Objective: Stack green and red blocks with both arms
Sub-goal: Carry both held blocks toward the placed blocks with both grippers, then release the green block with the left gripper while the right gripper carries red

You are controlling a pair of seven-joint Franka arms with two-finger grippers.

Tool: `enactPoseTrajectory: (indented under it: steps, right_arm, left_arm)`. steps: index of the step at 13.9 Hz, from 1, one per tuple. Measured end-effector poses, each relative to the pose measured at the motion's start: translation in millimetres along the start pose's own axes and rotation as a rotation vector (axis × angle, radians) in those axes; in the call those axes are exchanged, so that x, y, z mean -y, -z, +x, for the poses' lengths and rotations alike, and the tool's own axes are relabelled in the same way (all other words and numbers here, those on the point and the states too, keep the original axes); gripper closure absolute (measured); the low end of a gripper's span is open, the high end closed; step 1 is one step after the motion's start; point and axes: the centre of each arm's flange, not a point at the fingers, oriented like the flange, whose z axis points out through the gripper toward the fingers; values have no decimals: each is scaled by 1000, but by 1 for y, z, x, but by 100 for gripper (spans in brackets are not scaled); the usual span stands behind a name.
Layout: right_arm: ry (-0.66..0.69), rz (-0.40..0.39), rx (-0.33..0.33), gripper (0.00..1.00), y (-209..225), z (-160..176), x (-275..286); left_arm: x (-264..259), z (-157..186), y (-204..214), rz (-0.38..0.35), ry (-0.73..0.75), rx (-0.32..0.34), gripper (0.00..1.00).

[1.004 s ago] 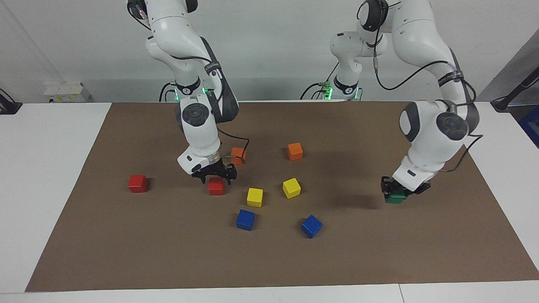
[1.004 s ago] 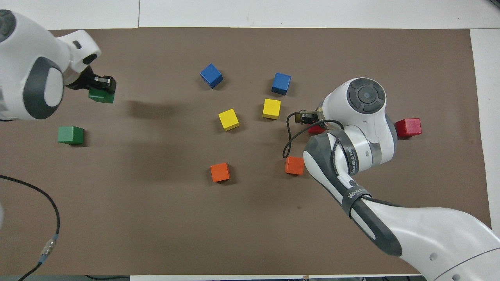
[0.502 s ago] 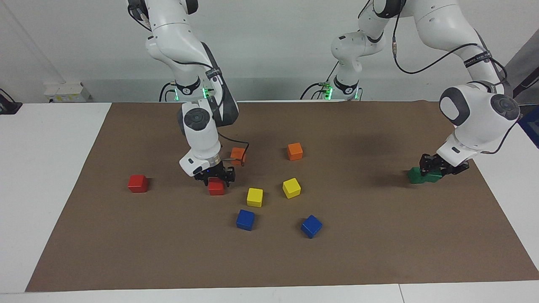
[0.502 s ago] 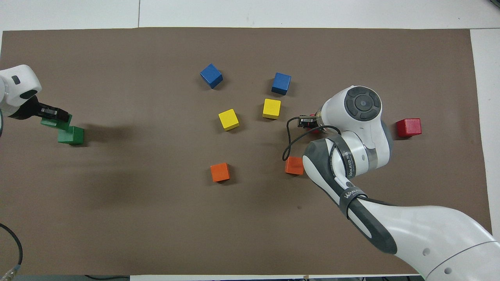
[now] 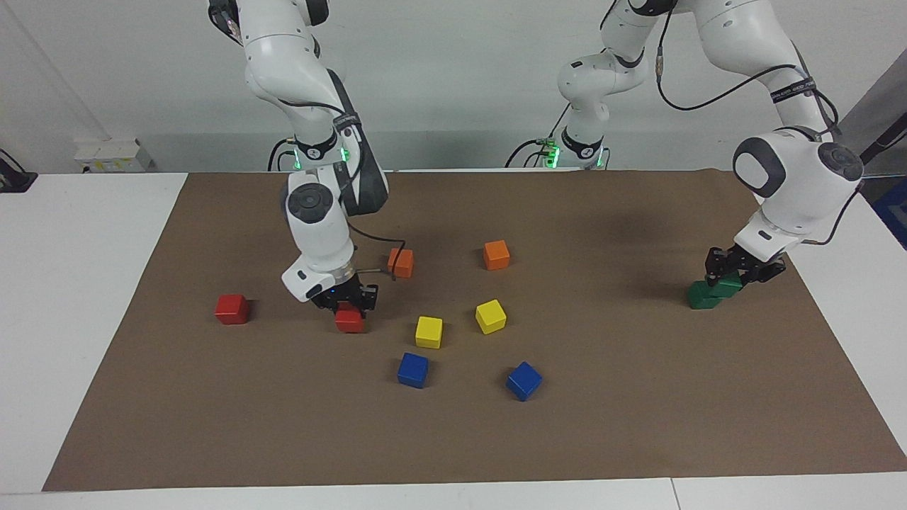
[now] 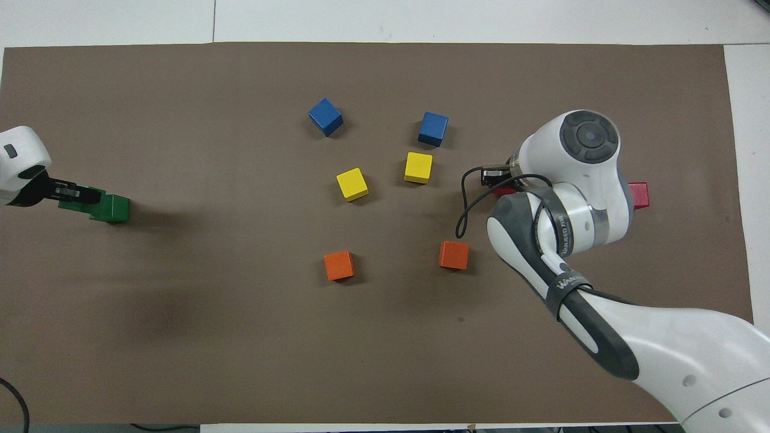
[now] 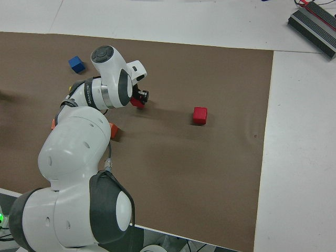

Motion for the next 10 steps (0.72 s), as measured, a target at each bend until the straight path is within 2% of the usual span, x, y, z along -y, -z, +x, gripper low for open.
enactPoseTrajectory:
  steps: [3, 10]
  right_arm:
    - [38, -4, -10, 45, 20, 21, -58]
    - [90, -11, -10, 45, 20, 28, -128]
  left_arm:
    - [-2, -7, -13, 3, 11, -29, 45]
    - [-7, -11, -18, 3, 9, -33, 45]
